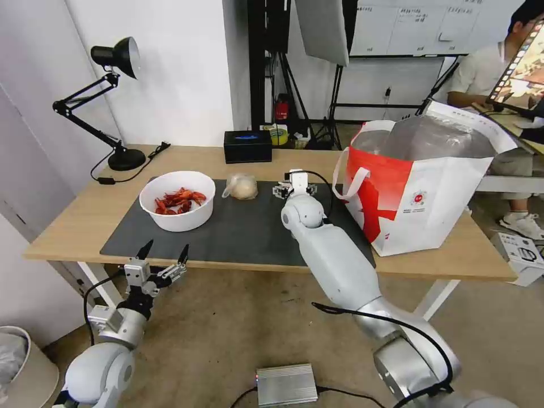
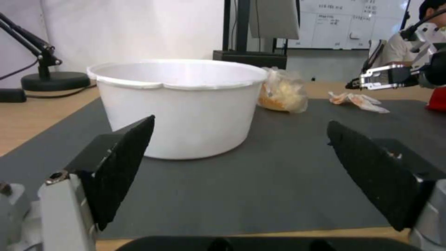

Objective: Pick up the trash from the table and place it into the takeout bag.

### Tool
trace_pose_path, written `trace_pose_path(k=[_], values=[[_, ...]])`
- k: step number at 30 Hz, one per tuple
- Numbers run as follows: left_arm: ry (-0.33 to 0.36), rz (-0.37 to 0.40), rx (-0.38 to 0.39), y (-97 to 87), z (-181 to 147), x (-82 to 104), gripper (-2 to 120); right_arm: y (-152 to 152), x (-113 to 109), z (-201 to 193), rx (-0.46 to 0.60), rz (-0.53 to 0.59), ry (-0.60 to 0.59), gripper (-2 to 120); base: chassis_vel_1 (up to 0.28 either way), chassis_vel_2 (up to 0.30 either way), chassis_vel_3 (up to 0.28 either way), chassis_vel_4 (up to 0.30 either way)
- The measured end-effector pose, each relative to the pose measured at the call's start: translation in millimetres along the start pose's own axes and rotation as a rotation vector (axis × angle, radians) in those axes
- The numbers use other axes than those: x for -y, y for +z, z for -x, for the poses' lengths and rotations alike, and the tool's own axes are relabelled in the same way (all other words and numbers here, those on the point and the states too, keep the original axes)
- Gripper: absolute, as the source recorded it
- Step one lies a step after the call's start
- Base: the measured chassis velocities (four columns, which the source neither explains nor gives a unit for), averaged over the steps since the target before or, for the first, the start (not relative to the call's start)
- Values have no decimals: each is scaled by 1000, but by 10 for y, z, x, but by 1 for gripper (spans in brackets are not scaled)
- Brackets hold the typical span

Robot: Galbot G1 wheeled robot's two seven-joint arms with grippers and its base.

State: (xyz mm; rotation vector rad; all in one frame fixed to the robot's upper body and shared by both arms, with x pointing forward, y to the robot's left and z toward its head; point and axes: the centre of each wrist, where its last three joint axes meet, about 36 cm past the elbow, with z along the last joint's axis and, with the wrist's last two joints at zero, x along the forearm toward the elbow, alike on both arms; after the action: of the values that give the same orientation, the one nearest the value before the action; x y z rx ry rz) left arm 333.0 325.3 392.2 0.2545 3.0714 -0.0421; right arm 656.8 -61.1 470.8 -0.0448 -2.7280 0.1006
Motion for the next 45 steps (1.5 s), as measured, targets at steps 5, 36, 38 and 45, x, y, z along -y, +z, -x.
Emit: trace_pose_path(k=[5,36,38,45], values=[[0,-3,3,1,9,6,100,-38,-6,87,-5,-2,14,100,0,0,0,0],[2,-14,8,15,15,50,100,129,134,289,-89,-7,3,100,0,0,0,0],[2,-14,9,14,15,50,100,128,143,300,-92,-6,2,100,0,0,0,0],[4,-19,10,20,20,70,100,129,198,354,-103,5,-15,100,0,0,0,0]])
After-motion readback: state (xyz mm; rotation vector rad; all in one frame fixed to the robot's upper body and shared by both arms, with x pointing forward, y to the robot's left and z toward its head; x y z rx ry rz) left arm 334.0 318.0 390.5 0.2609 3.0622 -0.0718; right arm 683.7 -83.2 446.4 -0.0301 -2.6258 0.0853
